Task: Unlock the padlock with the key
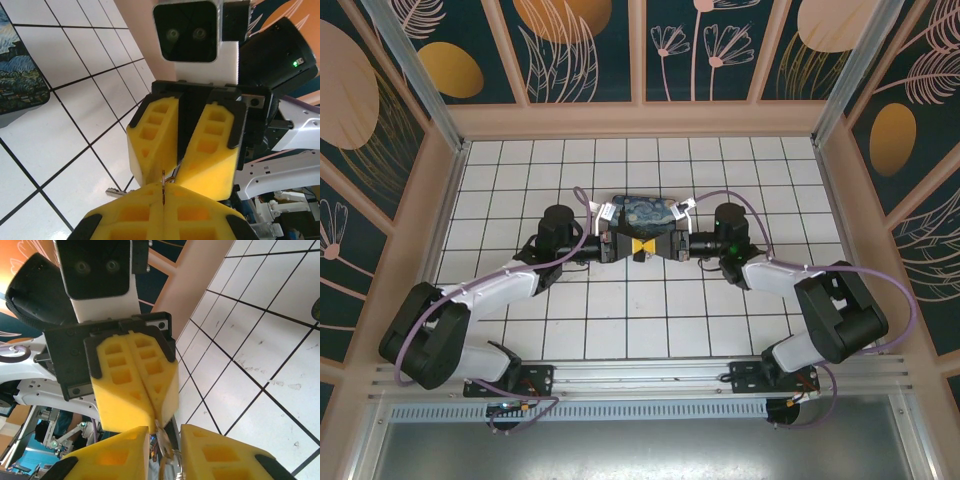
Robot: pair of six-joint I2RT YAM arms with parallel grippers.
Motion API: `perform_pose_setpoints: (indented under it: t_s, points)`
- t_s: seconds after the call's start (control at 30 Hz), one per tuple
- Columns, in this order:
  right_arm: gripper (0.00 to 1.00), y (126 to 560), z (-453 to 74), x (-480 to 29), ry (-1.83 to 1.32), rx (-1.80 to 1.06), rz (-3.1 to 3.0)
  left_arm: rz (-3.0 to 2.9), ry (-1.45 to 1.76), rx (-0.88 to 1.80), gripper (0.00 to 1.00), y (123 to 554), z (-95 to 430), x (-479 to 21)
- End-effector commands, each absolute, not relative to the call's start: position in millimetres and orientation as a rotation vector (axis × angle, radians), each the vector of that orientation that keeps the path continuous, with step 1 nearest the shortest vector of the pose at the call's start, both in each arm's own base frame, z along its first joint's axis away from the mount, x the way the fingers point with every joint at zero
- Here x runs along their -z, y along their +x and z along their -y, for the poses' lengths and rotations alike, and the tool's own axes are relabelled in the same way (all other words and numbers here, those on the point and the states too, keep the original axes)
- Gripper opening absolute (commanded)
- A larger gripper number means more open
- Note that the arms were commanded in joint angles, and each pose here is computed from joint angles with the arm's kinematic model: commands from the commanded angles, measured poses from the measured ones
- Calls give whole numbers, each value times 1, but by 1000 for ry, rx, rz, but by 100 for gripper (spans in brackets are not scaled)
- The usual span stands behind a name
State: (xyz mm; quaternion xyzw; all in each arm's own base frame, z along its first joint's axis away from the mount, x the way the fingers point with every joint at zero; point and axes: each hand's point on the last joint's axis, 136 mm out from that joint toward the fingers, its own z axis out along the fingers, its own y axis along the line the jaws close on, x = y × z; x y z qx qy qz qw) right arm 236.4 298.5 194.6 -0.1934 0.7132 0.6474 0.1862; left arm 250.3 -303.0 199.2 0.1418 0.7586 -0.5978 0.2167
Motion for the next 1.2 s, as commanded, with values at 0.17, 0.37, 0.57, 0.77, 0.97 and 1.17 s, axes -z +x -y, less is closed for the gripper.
perform_pose_setpoints:
  t_s: [0.17,0.37,0.57,0.77,0.97,1.17]
  points:
    - [12,224,-300,-209,-573,-1909,-1916,-2061,427,1671,0,246,304,-207]
    - [12,221,-302,-209,-568,-1925,-1907,-2056,433,1684,0,242,302,-207]
    - [12,220,-302,-212,-568,-1921,-1900,-2056,434,1694,0,241,302,-205]
    - [0,220,-300,-211,-527,-1921,-1896,-2104,383,1633,34,249,300,-194]
    - [0,227,-285,-186,-392,-1846,-2000,-2139,296,1484,70,272,282,-195]
    - [0,239,-266,-171,-247,-1783,-2065,-2308,59,1193,71,297,256,-148]
